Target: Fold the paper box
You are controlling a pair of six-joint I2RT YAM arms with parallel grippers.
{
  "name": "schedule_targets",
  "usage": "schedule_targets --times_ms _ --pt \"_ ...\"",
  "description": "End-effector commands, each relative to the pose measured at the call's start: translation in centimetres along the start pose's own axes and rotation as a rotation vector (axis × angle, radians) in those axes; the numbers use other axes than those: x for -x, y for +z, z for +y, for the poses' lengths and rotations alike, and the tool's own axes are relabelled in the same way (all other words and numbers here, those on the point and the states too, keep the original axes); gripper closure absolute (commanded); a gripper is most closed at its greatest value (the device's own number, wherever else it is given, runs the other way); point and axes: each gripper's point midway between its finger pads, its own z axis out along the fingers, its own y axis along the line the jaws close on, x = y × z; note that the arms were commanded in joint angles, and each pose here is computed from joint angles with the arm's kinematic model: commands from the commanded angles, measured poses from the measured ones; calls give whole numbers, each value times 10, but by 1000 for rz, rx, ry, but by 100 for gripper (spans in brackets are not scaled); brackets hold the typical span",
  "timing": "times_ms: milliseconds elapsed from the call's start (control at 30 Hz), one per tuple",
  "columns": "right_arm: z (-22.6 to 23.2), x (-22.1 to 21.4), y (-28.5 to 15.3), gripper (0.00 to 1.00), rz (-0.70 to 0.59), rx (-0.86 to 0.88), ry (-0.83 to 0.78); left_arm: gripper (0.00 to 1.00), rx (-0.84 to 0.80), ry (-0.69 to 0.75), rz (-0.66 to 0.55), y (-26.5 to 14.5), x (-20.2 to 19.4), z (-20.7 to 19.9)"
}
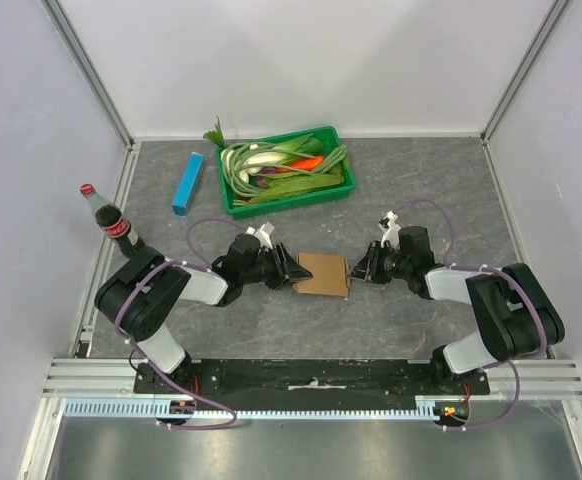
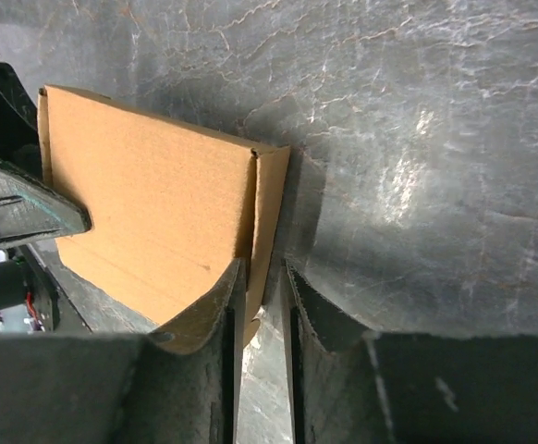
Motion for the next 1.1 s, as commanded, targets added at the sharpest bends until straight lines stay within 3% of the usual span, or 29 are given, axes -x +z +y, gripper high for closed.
schedule_targets --times_ms 0,133,167,267,367,500,567,733,1067 --pt "3 4 -10 65 26 -117 -105 53 -60 -24 14 -8 5 -28" --pt "40 18 -30 35 -12 -146 -246 55 23 -69 67 -18 -2 -16" --pt "64 16 -36 23 -16 -105 -314 55 21 -81 69 -20 0 -18" --pt "93 3 -40 13 7 -103 -508 61 48 -155 125 -28 -4 -18" --pt "108 -13 -40 10 25 -190 -732 60 65 -285 190 -38 -10 -18" --pt "141 -17 -50 9 -84 -321 -993 60 39 -490 283 -56 -23 -25" --pt "162 -23 -51 10 -130 -348 -1090 60 27 -545 333 -65 -31 -27" --pt "181 -54 -34 11 -101 -412 -1366 60 14 -634 403 -77 -41 -29" --pt "163 -47 -20 19 -150 -538 -1478 57 -5 -678 440 -89 -40 -31"
